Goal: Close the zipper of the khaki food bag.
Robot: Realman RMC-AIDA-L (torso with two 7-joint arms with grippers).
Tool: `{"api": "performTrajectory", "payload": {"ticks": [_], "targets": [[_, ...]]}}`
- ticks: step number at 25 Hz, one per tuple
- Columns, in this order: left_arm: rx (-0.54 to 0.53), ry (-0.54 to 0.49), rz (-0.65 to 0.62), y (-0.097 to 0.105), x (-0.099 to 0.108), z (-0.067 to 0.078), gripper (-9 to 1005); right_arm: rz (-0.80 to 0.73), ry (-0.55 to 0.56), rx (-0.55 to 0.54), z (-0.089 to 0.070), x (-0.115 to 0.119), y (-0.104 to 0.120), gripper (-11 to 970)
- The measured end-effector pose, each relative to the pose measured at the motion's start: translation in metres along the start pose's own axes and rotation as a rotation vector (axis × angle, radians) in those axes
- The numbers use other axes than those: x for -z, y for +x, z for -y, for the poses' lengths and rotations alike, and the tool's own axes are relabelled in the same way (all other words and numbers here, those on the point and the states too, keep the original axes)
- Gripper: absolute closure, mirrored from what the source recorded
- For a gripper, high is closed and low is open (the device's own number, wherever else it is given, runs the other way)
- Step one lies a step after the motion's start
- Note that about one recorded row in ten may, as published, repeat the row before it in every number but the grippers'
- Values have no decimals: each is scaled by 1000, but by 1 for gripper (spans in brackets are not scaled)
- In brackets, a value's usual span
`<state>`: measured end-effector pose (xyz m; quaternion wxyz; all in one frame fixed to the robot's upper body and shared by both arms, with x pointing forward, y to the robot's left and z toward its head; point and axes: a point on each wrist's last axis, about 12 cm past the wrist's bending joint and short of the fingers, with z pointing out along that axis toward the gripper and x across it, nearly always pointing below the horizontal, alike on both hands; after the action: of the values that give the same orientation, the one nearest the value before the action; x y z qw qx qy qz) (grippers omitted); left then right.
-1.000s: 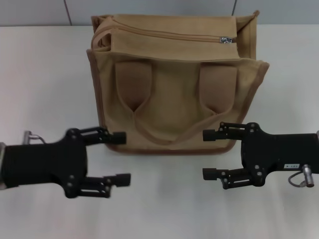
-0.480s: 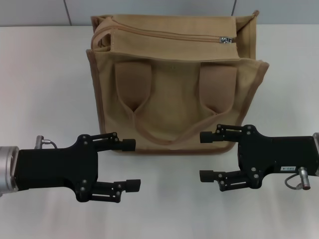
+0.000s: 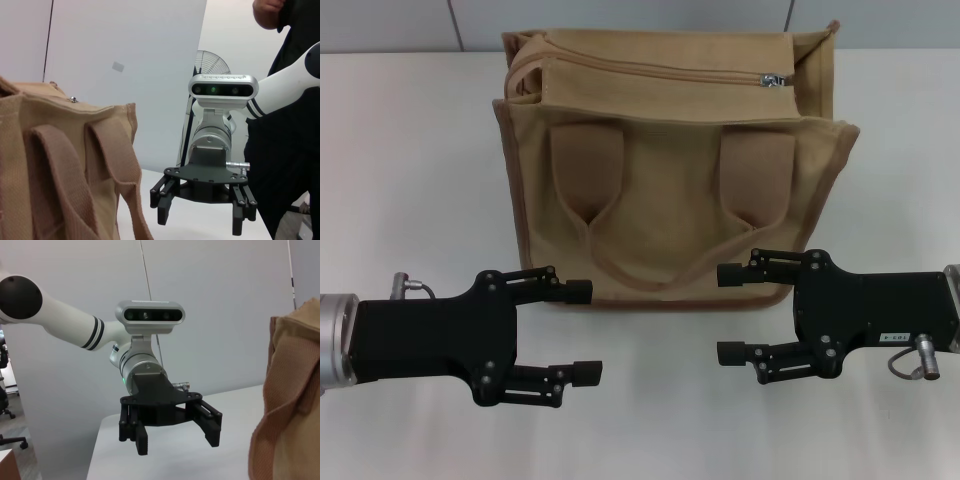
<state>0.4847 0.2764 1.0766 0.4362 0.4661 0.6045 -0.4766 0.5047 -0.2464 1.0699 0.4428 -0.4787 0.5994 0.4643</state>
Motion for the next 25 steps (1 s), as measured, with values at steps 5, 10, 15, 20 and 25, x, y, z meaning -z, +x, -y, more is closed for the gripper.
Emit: {"api": "performTrajectory", "payload": {"ticks": [5,10,15,20,25], "targets": [[3,6,-7,1,-1,1,167,2,-1,-3,-1,0,1,136],[4,7,-7,1,-1,1,167,6,-3,-5,-2,0,1,136],[4,10,-8,1,-1,1,167,12,-2,-7,-2,0,1,136],[5,11,-7,1,-2,1,167,13,-1,-8,-2,1,1,136],[5,14,-4,1,-2,2,167,14,0,-8,-2,1,1,136]]}}
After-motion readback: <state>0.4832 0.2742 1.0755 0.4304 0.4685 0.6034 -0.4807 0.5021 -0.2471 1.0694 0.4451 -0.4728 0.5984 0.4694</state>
